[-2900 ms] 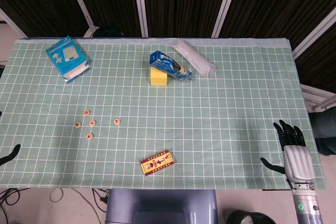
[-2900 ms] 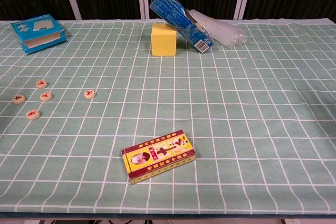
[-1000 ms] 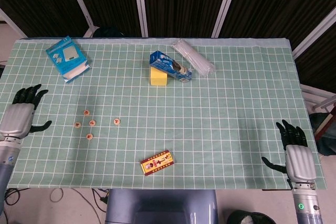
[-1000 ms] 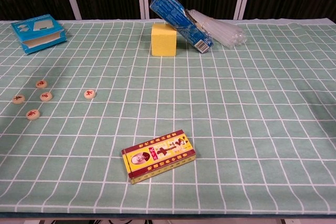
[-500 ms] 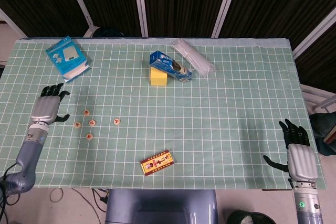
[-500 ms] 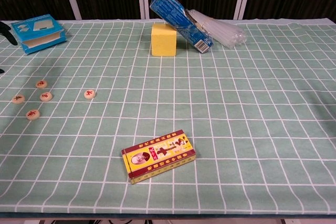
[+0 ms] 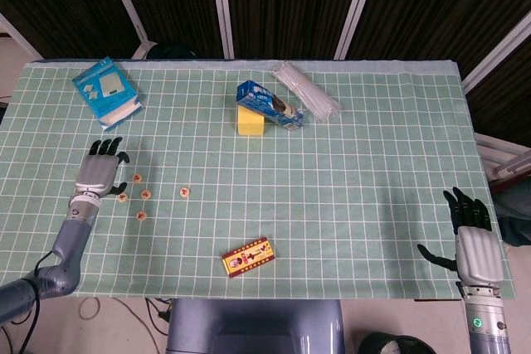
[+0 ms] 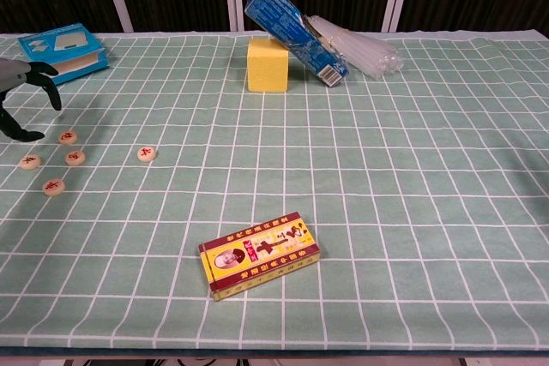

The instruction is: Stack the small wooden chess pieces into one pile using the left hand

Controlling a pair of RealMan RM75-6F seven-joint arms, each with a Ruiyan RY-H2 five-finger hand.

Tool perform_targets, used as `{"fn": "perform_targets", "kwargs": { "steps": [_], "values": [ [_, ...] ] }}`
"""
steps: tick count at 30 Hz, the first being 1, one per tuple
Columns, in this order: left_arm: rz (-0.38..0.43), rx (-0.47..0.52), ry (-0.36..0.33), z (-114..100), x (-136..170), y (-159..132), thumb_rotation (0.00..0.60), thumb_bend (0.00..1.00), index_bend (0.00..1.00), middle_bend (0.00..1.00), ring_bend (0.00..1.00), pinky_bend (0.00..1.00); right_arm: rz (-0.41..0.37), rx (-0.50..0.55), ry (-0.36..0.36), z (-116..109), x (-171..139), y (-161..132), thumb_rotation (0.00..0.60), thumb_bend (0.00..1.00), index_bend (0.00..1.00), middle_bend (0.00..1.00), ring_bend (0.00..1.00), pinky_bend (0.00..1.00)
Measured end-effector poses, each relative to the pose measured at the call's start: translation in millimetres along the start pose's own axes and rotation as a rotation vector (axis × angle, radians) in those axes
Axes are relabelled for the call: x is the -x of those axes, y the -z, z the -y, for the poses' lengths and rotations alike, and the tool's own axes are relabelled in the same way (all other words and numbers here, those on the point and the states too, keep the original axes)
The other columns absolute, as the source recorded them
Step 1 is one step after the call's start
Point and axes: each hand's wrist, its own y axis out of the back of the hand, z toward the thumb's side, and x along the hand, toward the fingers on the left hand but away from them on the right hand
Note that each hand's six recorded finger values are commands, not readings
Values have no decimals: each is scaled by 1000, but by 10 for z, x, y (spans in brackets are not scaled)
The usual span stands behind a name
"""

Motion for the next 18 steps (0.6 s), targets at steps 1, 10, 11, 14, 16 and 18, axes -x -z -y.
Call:
{"fn": "perform_targets", "kwargs": {
  "steps": [1, 10, 11, 14, 16, 18],
  "values": [
    [1, -3, -1, 5, -2, -10, 600, 275, 380, 0, 0, 0, 1, 1, 0, -1, 1, 2, 600, 232, 58, 13, 87, 0],
    [8, -49, 1, 72, -15, -100, 600, 306, 402, 0, 0, 0, 8, 6, 4, -8, 7, 9, 600, 233, 58, 13, 87, 0],
    [9, -58, 0, 80, -17, -113, 600, 306, 402, 0, 0, 0, 9, 6, 4, -9, 7, 10, 600, 233, 58, 13, 87, 0],
    [11, -68, -1, 99, -25, -158, 600, 305, 403, 0, 0, 0, 12, 8, 5, -11, 10, 15, 600, 233, 58, 13, 87, 0],
    [12, -72, -4, 98, -30, -177, 600, 305, 404, 0, 0, 0, 13, 8, 5, -11, 12, 17, 600, 233, 58, 13, 87, 0],
    [13, -80, -6, 98, -35, -193, 600, 307, 411, 0, 0, 0, 14, 10, 6, -13, 14, 20, 600, 232, 59, 13, 87, 0]
  ]
}}
